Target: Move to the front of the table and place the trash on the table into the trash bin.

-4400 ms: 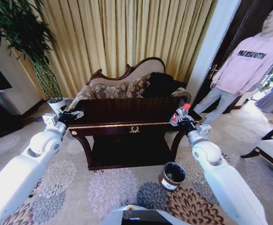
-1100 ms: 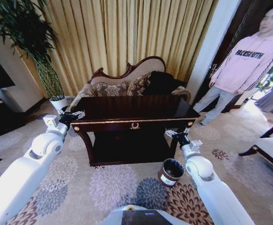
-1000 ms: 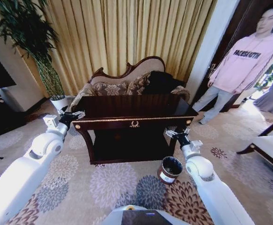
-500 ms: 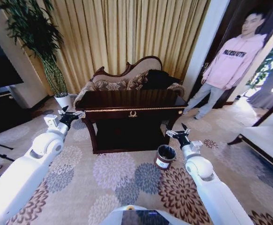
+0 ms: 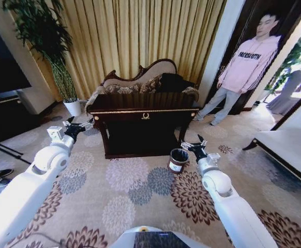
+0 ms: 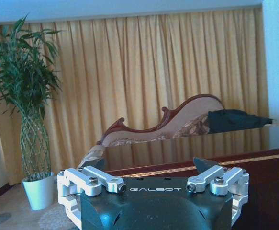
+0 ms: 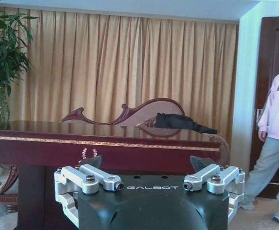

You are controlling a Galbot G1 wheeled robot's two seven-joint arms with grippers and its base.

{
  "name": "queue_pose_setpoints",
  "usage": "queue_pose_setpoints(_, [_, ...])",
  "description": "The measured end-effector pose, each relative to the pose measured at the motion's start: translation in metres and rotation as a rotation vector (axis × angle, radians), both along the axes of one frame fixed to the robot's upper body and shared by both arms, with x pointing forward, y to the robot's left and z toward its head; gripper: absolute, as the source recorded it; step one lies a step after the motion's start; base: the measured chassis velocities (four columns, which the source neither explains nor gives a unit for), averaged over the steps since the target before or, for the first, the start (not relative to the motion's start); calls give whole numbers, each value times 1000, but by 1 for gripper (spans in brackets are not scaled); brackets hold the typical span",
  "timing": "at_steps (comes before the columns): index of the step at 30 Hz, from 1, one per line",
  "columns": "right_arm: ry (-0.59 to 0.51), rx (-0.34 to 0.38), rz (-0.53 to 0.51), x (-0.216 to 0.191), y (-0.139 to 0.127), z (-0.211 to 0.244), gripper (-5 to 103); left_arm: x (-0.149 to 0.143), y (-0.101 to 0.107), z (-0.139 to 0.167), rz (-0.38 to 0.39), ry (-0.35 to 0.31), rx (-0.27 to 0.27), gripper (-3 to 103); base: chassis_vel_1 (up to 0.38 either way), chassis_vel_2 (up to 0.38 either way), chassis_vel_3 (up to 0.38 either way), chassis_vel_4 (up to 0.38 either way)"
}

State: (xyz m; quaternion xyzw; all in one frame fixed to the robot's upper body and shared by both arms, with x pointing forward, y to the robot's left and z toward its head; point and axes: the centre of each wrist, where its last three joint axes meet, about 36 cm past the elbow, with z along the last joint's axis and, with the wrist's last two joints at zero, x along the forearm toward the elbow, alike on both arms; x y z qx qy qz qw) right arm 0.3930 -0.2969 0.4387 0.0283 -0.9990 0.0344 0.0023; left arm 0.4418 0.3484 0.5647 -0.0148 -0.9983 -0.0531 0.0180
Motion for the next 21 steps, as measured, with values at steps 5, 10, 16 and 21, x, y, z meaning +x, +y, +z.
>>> queue_pose_setpoints(5, [-21, 4, -4, 3, -2, -4, 100, 1, -1, -1, -3, 3, 1, 100, 200, -248, -198, 215])
queue_pose_setpoints(10, [-25, 8, -9, 6, -2, -8, 100, 1, -1, -2, -3, 3, 1, 100, 80, -73, -54, 72])
queue_pose_setpoints(16, [-10, 11, -31, 7, -1, -5, 100, 1, -1, -3, 2, 0, -4, 100, -13, 14, 6, -19])
queue_pose_setpoints(21, [-16, 6, -68, 8, -3, 2, 100, 1, 0, -2, 10, -10, -13, 100, -9, 10, 5, -9])
